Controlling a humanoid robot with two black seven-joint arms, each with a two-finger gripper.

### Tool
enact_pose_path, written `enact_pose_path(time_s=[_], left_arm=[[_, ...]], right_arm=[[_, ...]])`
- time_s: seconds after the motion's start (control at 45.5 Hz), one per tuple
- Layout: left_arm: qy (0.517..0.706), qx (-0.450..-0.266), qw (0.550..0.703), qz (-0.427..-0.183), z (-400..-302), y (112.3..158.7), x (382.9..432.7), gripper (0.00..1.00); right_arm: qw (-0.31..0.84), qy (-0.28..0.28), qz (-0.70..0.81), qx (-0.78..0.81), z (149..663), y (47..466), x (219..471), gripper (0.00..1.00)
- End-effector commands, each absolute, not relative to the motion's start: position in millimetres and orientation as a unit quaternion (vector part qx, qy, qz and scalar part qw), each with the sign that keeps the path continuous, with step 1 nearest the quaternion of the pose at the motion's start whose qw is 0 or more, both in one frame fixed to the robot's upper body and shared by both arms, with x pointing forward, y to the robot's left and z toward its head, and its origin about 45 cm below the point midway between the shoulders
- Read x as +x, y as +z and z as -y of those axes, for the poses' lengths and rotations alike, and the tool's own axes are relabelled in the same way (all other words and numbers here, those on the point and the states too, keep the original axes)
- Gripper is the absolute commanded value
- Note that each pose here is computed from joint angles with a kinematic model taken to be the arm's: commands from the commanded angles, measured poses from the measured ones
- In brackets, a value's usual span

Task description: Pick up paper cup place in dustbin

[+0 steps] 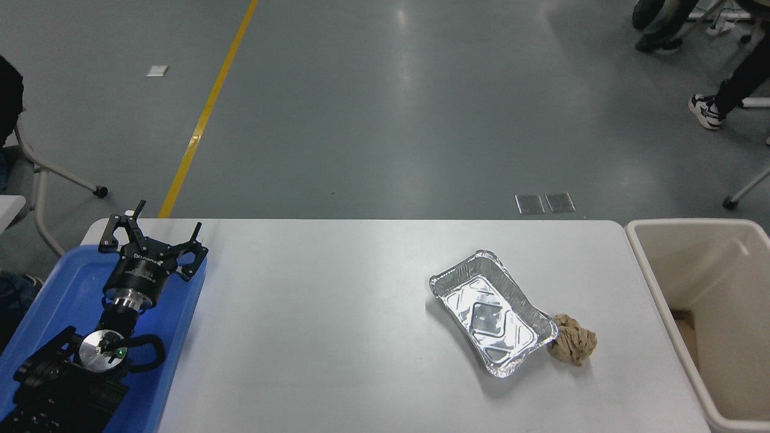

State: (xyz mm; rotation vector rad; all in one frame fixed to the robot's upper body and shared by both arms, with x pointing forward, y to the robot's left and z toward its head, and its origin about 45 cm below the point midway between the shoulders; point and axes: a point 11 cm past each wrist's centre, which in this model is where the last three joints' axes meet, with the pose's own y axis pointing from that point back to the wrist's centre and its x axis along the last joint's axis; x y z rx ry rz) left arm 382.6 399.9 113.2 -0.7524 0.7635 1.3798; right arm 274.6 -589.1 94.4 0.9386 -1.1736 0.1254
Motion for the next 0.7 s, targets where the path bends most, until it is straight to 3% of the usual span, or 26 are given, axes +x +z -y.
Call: enact_pose_path(time_s=[0.0, 0.198, 0.22, 0.242, 0.264, 0.462, 0.681], left_arm=[[0.606, -0.330, 0.642, -0.335, -400.1, 113.0, 382.3, 0.99], [0.606, -0.330, 0.642, -0.335, -400.1, 113.0, 382.3, 0.99], [0.605, -0.331, 0.642, -0.336, -399.4, 112.7, 382.4, 0.99], [0.606, -0.331, 0.641, -0.335, -400.2, 113.0, 382.4, 0.99], [0.606, -0.331, 0.641, -0.335, -400.2, 113.0, 382.4, 0.99], [0.606, -0.330, 0.642, -0.335, -400.1, 113.0, 382.3, 0.99], [0.605, -0.330, 0.642, -0.335, -399.7, 113.4, 382.9, 0.99]], right_arm=[[0.708, 0.010, 0.564, 0.426, 567, 45, 247, 0.00], [0.705, 0.013, 0.562, 0.433, 561, 43, 249, 0.03], [0.706, 0.014, 0.561, 0.433, 562, 43, 250, 0.21], [0.705, 0.014, 0.559, 0.436, 560, 43, 250, 0.53], [0.703, 0.015, 0.560, 0.437, 559, 44, 252, 0.97], [0.695, 0.027, 0.564, 0.446, 557, 60, 274, 1.00], [0.728, 0.098, 0.497, 0.462, 570, 118, 309, 1.00]])
